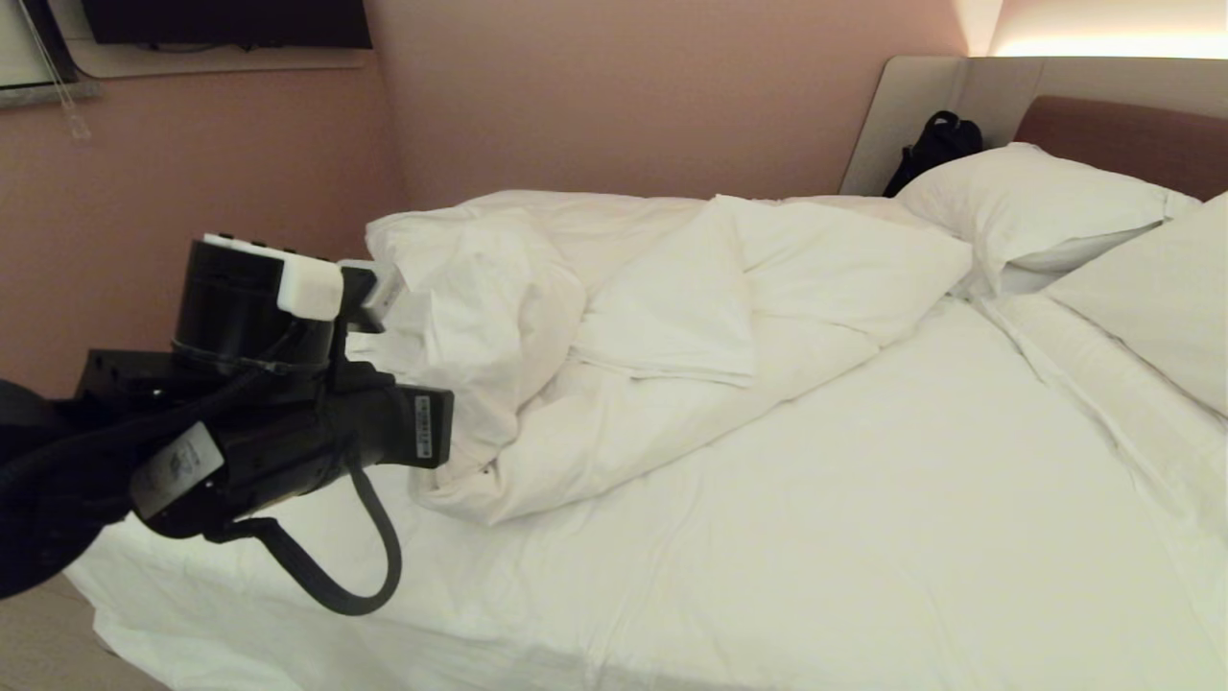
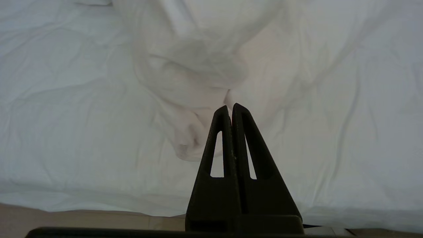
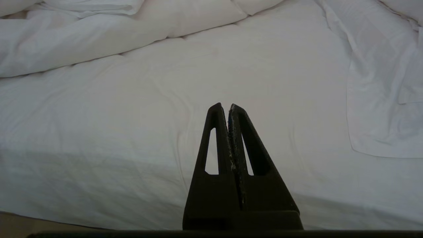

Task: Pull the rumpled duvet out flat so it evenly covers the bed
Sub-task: Flatten the corners of the folded blanket

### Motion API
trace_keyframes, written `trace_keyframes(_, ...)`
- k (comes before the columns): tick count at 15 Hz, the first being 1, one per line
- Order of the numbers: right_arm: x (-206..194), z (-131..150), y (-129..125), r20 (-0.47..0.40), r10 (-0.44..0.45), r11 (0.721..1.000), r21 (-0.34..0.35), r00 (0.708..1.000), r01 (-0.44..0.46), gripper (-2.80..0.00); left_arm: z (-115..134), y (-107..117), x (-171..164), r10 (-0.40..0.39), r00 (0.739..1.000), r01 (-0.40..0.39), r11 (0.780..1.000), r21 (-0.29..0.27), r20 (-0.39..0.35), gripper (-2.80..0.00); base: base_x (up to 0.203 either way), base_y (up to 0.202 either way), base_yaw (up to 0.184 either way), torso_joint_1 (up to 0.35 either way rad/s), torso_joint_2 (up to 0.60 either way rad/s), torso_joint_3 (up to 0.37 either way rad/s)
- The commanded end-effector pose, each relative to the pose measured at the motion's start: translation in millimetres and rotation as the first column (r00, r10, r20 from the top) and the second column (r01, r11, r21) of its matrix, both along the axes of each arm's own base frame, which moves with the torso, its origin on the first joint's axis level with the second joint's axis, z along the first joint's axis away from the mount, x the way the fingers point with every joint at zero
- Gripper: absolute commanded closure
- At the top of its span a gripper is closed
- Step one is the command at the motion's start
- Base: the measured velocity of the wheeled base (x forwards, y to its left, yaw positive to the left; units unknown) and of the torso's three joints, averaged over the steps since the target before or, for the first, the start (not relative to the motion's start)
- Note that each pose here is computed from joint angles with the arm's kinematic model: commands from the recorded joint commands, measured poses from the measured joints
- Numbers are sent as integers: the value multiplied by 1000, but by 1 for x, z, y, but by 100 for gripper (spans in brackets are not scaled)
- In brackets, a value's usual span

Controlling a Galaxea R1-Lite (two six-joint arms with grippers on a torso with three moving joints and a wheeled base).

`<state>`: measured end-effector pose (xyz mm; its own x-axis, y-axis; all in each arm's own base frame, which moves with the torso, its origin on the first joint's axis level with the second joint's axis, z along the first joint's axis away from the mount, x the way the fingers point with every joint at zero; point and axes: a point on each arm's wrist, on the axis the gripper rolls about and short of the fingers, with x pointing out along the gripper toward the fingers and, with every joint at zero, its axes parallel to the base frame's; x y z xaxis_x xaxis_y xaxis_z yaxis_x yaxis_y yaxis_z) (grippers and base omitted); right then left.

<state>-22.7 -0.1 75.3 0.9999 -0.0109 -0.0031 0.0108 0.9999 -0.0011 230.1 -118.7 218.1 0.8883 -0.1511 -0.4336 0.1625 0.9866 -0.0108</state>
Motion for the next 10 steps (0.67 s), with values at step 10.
trace_keyframes(10,0,0,0,0,0,1000,-1,1000,0,0,-45,-17,64,49,999,-49,998,31,-20,0,0,0,0,0,0,0)
